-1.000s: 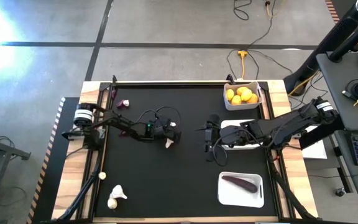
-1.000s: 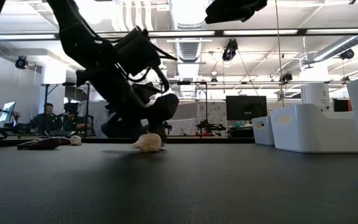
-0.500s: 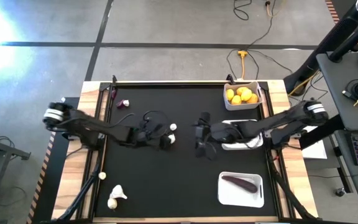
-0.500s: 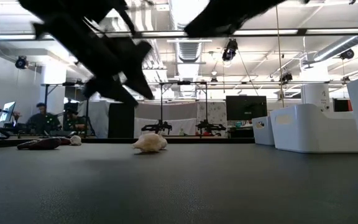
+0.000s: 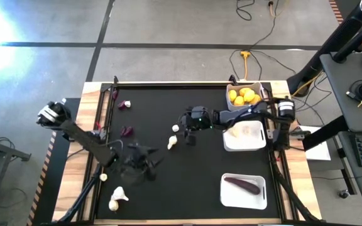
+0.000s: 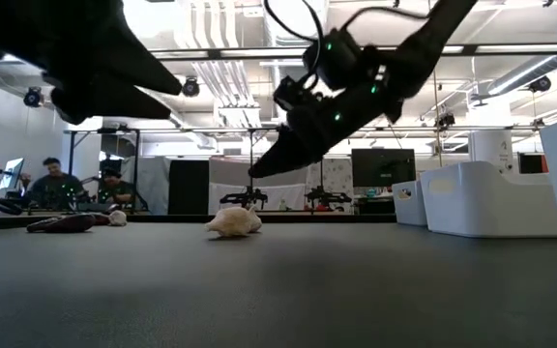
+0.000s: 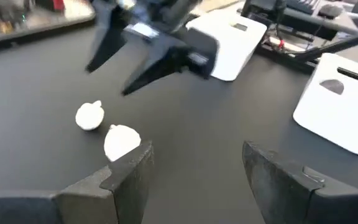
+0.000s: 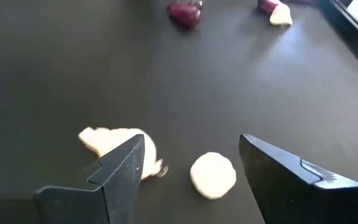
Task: Sort produce into baskets
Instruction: Put the garlic into the top white bin
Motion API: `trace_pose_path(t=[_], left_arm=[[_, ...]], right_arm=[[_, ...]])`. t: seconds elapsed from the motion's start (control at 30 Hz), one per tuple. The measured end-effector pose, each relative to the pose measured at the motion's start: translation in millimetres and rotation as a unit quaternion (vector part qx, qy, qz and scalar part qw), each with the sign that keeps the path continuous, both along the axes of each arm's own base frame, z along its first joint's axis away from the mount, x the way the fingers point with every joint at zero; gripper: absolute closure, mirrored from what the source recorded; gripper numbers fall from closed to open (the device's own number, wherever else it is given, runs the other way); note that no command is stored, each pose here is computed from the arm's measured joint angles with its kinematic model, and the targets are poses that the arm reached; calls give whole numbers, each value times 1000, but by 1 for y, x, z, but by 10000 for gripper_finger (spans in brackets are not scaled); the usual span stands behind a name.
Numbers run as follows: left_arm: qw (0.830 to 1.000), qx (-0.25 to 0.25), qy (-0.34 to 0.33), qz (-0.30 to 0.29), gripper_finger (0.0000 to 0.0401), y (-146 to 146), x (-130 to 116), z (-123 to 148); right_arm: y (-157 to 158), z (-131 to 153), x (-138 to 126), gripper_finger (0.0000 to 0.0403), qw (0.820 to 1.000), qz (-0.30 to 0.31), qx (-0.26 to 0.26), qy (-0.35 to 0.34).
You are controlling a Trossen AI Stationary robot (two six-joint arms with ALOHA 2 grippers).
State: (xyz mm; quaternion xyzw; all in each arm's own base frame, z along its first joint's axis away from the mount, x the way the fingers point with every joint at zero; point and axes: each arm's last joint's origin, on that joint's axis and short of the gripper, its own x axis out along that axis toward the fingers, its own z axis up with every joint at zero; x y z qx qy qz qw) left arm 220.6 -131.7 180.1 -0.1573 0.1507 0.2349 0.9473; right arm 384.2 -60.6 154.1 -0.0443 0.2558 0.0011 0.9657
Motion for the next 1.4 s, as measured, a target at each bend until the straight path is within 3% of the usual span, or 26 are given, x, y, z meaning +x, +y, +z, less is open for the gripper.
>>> trace_pose_path(t=[0.1, 0.37, 0.6, 0.73, 0.9, 1.03, 1.17, 1.4], left_arm=[[999, 42, -5, 13, 172, -9, 0, -3], [998, 68, 5, 7, 172, -17, 10, 0], [998, 47, 1, -51, 172, -22, 13, 23], [996, 61, 5, -68, 172, -22, 11, 33], [994, 44, 17, -96, 172, -24, 9, 32], [992, 53, 23, -109, 172, -22, 13, 36], [988, 98, 26, -116, 172, -17, 21, 49], [985, 125, 36, -113, 172, -7, 30, 55]], right_arm=[[-3, -16, 7, 157, 1000, 2, -3, -14], [-17, -51, 13, 174, 999, -51, -14, -5], [-21, -67, 21, 200, 998, -58, -1, 7], [-18, -69, 20, 231, 998, -56, 0, 16], [-8, -63, 13, 302, 996, -62, -7, 57], [10, -52, 8, 323, 996, -58, -15, 65], [44, -18, -2, 323, 996, -52, -35, 65], [124, 61, -63, 308, 967, -144, -187, 97]])
